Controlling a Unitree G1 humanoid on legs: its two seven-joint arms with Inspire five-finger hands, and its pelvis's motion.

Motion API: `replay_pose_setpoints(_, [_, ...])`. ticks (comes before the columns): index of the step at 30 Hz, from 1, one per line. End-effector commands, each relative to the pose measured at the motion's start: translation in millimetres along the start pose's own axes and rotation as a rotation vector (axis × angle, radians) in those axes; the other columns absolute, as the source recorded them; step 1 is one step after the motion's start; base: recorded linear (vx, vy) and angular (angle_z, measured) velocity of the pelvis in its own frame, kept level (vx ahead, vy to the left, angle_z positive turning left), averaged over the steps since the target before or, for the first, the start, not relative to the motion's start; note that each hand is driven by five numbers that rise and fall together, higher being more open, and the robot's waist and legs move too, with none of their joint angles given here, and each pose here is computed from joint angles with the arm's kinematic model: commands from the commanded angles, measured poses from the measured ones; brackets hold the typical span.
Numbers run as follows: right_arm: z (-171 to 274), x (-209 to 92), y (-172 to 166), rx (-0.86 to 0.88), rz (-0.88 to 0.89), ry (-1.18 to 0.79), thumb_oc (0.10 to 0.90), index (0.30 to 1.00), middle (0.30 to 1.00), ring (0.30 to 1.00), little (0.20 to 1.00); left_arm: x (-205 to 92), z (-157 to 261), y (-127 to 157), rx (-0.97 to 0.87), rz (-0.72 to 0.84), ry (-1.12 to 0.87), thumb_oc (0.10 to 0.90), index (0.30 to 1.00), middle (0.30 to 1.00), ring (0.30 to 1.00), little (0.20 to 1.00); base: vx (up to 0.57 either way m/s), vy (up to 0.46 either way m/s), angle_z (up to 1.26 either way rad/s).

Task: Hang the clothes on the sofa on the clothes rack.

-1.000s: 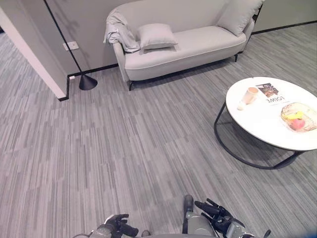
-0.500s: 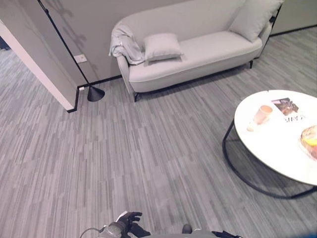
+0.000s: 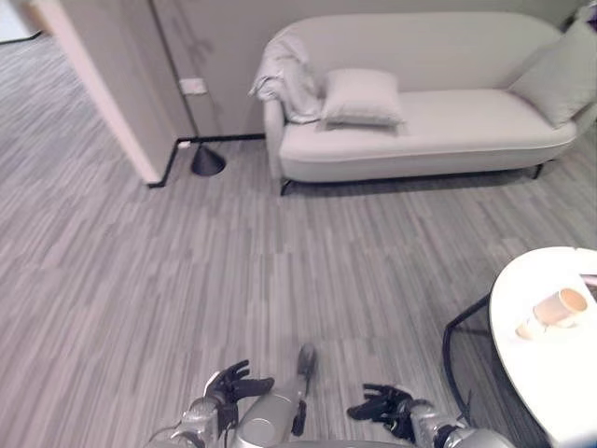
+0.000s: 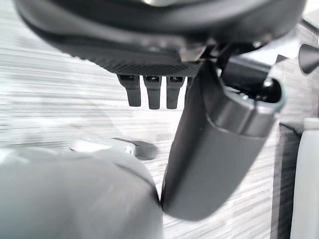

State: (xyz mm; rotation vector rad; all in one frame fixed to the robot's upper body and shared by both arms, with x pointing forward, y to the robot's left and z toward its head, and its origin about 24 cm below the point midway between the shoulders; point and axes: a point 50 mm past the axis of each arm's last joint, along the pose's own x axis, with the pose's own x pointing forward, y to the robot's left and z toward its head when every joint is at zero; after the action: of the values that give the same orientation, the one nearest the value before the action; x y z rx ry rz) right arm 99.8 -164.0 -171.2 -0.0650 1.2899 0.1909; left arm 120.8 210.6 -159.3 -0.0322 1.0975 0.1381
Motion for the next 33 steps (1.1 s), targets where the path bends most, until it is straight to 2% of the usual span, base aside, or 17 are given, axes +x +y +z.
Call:
replay_pose_setpoints(1, [-11.1,-3.9,-13.9,0.026,-0.006,0.004,0.8,0.9,0.9,0.9,0.9,-30.5,-96.6,17.9,0.194,0.018,0.354,0.8,0.9,0.9,0.9,0.9,0.46,0.245,-0.17])
replay_pose_setpoints(4, [-1.3,-6.4,-30.0,0.032,-0.07,-0.034,0.8,0.9,0.9,0.9,0.9,-21.7,-75.6,16.7,0.351,0.003,0.281,0.8,0.9,0.9,0.9,0.9,0.44,0.3,0.0])
replay_pose_setpoints(6, [3.2,-6.8,-32.5,0.023,-0.083,-0.048,0.8,0.9,0.9,0.9,0.9,-19.5,-69.4,17.3,0.388,-0.001,0.268,0.8,0.9,0.9,0.9,0.9,0.36,0.183,0.55])
replay_pose_setpoints(7, [18.3,-6.9,-33.9,0.008,-0.101,-0.101,0.8,0.9,0.9,0.9,0.9,-13.7,-53.5,14.4,0.458,-0.012,0.23,0.8,0.9,0.9,0.9,0.9,0.46,0.067,0.58])
replay_pose_setpoints(13, [38.5,-8.2,-31.7,-0.014,-0.093,-0.185,0.8,0.9,0.9,0.9,0.9,-2.4,-13.5,1.7,0.434,-0.02,0.076,0.8,0.9,0.9,0.9,0.9,0.46,-0.131,0.56])
replay_pose_setpoints(14, [46.7,-8.8,-28.7,-0.035,-0.086,-0.217,0.8,0.9,0.9,0.9,0.9,0.9,-0.3,-10.1,0.456,-0.037,0.025,0.8,0.9,0.9,0.9,0.9,0.53,-0.209,0.34])
replay_pose_setpoints(18, [48.3,-9.5,-28.4,-0.059,-0.074,-0.223,0.8,0.9,0.9,0.9,0.9,1.8,-0.6,-31.9,0.569,-0.113,0.019,0.8,0.9,0.9,0.9,0.9,0.52,-0.183,0.65])
replay_pose_setpoints(23, [39.2,-8.8,-29.3,-0.06,-0.053,-0.187,0.8,0.9,0.9,0.9,0.9,-3.2,-25.6,-23.1,0.489,-0.093,0.106,0.8,0.9,0.9,0.9,0.9,0.52,-0.252,0.81])
replay_pose_setpoints(26, [52.0,-12.3,-34.4,-0.042,-0.059,-0.25,0.8,0.9,0.9,0.9,0.9,-3.1,-19.3,-3.6,0.394,-0.013,0.086,0.8,0.9,0.9,0.9,0.9,0.41,-0.239,0.32])
replay_pose_setpoints(28, [52.0,-12.3,-34.4,-0.041,-0.059,-0.25,0.8,0.9,0.9,0.9,0.9,-3.0,-19.3,-3.6,0.394,-0.013,0.086,0.8,0.9,0.9,0.9,0.9,0.23,-0.196,0.36])
replay_pose_setpoints(30, [70.2,-16.6,-45.5,-0.068,-0.116,-0.295,0.8,0.9,0.9,0.9,0.9,0.4,0.3,-4.7,0.354,0.008,0.008,0.8,0.9,0.9,0.9,0.9,0.25,-0.275,0.12])
replay_pose_setpoints(33, [90.9,-22.8,-52.0,-0.106,-0.169,-0.368,0.8,0.9,0.9,0.9,0.9,1.1,5.3,-11.4,0.382,0.002,-0.031,0.8,0.9,0.9,0.9,0.9,0.34,-0.071,-0.03])
